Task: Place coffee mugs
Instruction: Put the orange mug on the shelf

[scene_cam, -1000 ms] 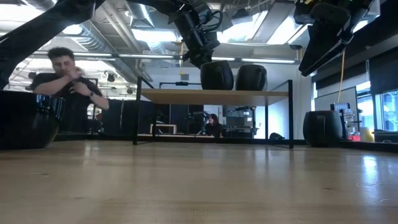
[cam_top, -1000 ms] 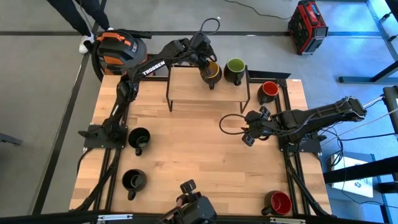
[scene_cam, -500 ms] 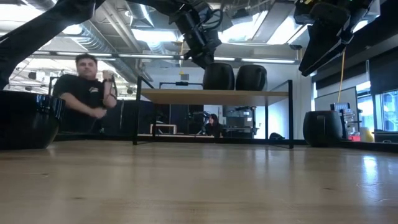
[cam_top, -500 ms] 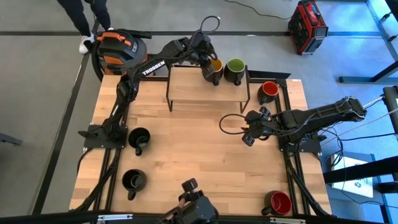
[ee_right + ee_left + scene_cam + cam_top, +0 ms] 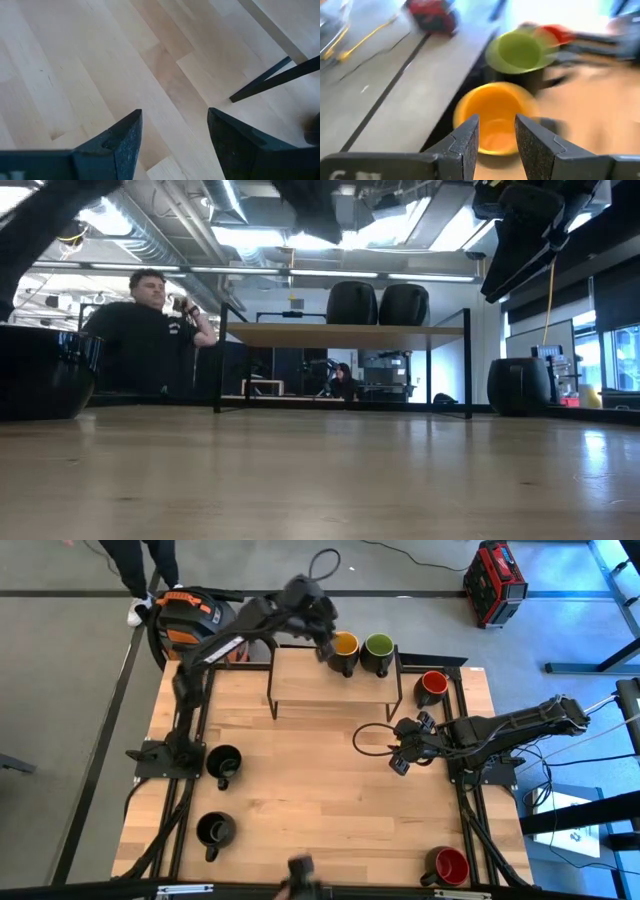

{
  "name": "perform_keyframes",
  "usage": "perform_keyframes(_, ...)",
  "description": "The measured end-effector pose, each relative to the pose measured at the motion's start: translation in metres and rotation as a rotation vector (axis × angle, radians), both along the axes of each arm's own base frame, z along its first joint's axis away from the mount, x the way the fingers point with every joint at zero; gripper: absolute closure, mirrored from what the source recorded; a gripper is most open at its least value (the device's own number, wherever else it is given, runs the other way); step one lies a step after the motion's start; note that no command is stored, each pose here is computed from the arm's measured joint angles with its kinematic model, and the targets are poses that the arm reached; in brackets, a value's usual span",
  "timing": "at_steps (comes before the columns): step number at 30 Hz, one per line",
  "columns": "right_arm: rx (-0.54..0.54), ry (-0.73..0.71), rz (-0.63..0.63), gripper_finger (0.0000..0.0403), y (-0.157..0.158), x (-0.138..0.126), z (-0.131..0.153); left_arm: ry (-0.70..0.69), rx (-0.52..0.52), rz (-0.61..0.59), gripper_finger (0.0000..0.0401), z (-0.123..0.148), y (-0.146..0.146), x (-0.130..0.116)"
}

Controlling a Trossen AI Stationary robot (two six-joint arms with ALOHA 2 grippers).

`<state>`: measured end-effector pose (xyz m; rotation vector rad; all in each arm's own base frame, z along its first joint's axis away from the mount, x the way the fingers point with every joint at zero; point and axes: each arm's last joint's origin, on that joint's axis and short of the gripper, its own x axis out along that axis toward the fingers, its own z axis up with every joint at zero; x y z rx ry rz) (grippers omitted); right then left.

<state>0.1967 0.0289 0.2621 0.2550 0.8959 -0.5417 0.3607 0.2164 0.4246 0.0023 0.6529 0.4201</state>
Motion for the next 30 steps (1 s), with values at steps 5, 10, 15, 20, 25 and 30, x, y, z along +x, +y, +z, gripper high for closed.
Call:
perform_keyframes(5,-0.016,-0.014,0.033,0.0189,0.000,0.002,0.001,0.041,-0.106,-0.236,0.0281,0.022,-0.062,-0.017)
perform_keyframes(10,-0.038,-0.064,0.072,0.0189,0.001,0.008,0.005,0.128,-0.193,-0.318,0.0281,0.014,-0.119,-0.027)
perform_keyframes(15,-0.035,-0.100,0.070,0.0189,0.002,0.010,0.007,0.101,-0.187,-0.248,0.0281,-0.014,-0.155,-0.051)
perform_keyframes(20,-0.009,-0.124,0.083,0.0189,0.003,0.012,0.008,-0.024,-0.191,-0.209,0.0281,-0.041,-0.177,-0.088)
perform_keyframes(25,0.010,-0.154,0.092,0.0189,0.004,0.014,0.017,-0.066,-0.225,-0.173,0.0281,-0.056,-0.188,-0.126)
perform_keyframes(30,-0.023,-0.136,0.030,0.0189,0.001,0.009,0.043,-0.077,-0.276,-0.166,0.0281,-0.070,-0.198,-0.156)
